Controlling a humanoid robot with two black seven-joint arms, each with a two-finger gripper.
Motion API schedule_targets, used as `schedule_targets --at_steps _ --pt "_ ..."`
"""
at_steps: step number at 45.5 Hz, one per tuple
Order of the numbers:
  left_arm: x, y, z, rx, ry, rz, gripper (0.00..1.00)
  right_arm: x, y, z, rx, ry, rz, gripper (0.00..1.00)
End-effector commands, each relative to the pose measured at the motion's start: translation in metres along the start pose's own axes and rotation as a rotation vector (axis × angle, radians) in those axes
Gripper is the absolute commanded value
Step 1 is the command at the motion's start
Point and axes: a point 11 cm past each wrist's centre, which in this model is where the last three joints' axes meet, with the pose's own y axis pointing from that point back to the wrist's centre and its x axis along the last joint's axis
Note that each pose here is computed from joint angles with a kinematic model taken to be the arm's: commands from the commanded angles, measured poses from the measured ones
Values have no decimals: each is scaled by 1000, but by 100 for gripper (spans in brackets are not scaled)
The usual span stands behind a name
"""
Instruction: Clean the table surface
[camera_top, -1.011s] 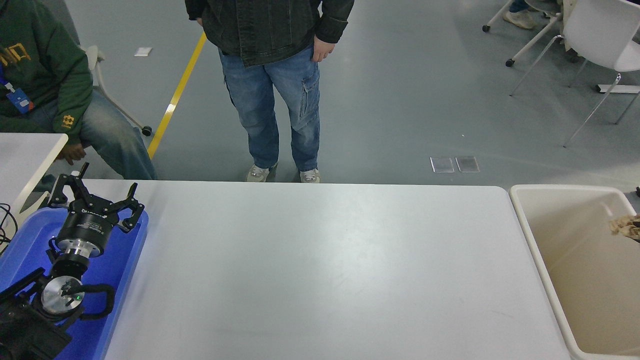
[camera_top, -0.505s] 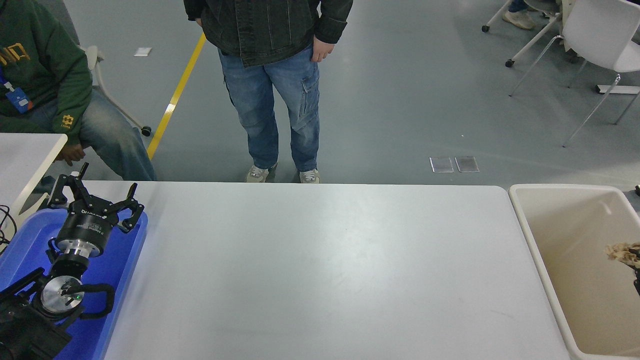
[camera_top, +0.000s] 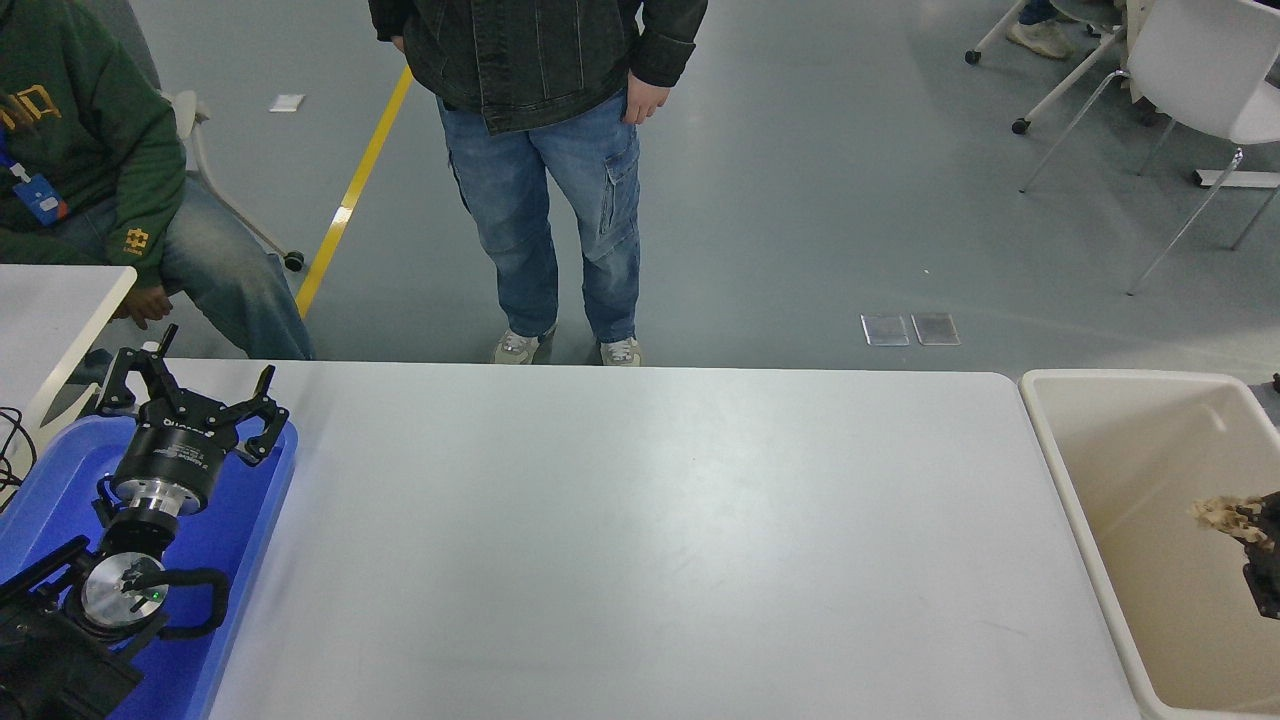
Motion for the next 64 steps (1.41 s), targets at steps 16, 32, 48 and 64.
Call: schedule_targets --at_steps 16,32,48,64 --pt "0 0 0 1 0 0 100 -13 -6 -17 20 10 132 100" --pt "0 0 0 1 0 0 100 -22 -7 -17 21 3 118 100" --pt "0 0 0 -1 0 0 100 -22 -7 -19 25 4 120 100" --pt "0 0 0 1 0 0 100 -24 -8 -19 28 4 115 100"
